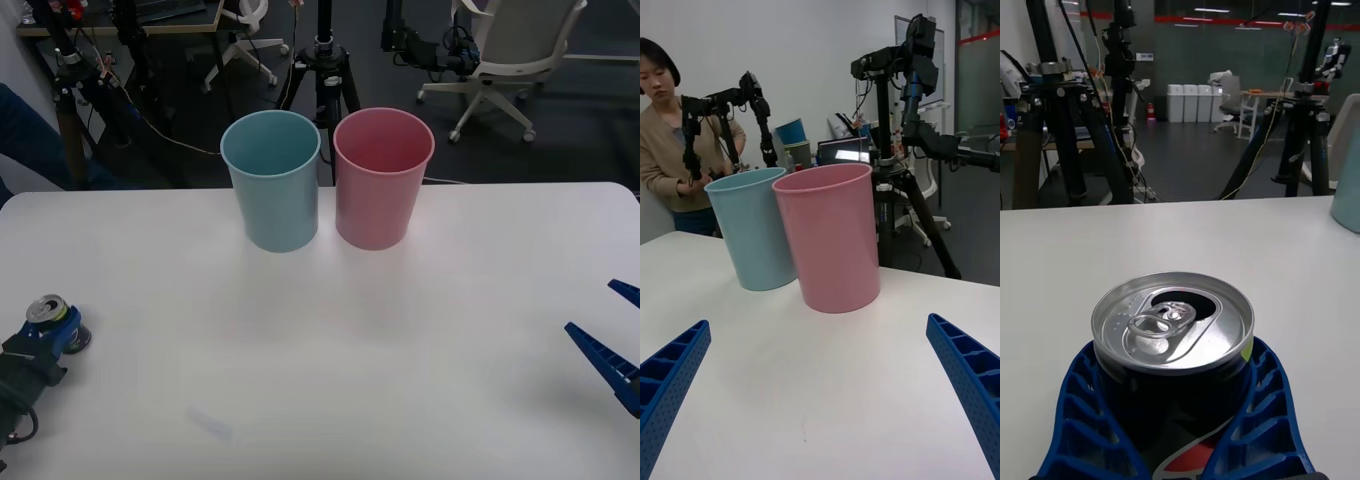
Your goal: Grasp the object on the table and drop it into the matching bin: aluminum can to the light blue bin, PET bottle to the pink bin.
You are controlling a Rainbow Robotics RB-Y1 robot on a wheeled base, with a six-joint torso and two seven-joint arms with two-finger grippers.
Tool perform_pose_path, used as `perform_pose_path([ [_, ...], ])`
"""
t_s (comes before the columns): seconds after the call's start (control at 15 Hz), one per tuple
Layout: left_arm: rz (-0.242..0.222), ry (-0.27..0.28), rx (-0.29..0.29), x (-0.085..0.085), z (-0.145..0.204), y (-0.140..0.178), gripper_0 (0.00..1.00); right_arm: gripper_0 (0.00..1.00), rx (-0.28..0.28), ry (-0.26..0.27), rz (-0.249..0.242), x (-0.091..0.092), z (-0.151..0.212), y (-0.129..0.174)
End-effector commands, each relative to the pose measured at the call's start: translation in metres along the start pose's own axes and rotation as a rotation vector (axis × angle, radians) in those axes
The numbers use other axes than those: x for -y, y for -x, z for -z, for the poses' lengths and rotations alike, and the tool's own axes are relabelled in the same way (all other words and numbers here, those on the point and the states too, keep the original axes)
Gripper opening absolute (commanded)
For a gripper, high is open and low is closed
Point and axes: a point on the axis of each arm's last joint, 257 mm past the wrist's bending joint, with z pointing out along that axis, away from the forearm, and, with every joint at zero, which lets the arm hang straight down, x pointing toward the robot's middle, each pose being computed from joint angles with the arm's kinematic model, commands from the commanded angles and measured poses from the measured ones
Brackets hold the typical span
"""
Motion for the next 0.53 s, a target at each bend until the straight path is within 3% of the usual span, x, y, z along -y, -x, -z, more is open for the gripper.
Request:
perform_pose_path([
  [0.07,-0.027,-0.031,0.017,0.002,0.003,0.014,0.0,1.0,0.0,0.0,0.0,0.0,0.0,0.0],
  [0.33,-0.072,-0.061,0.028,0.016,0.011,0.038,0.0,1.0,0.0,0.0,0.0,0.0,0.0,0.0],
  [0.47,-0.023,-0.102,0.036,0.035,0.012,0.057,0.0,1.0,0.0,0.0,0.0,0.0,0.0,0.0],
  [0.53,-0.023,-0.127,0.04,0.045,0.011,0.067,0.0,1.0,0.0,0.0,0.0,0.0,0.0,0.0],
])
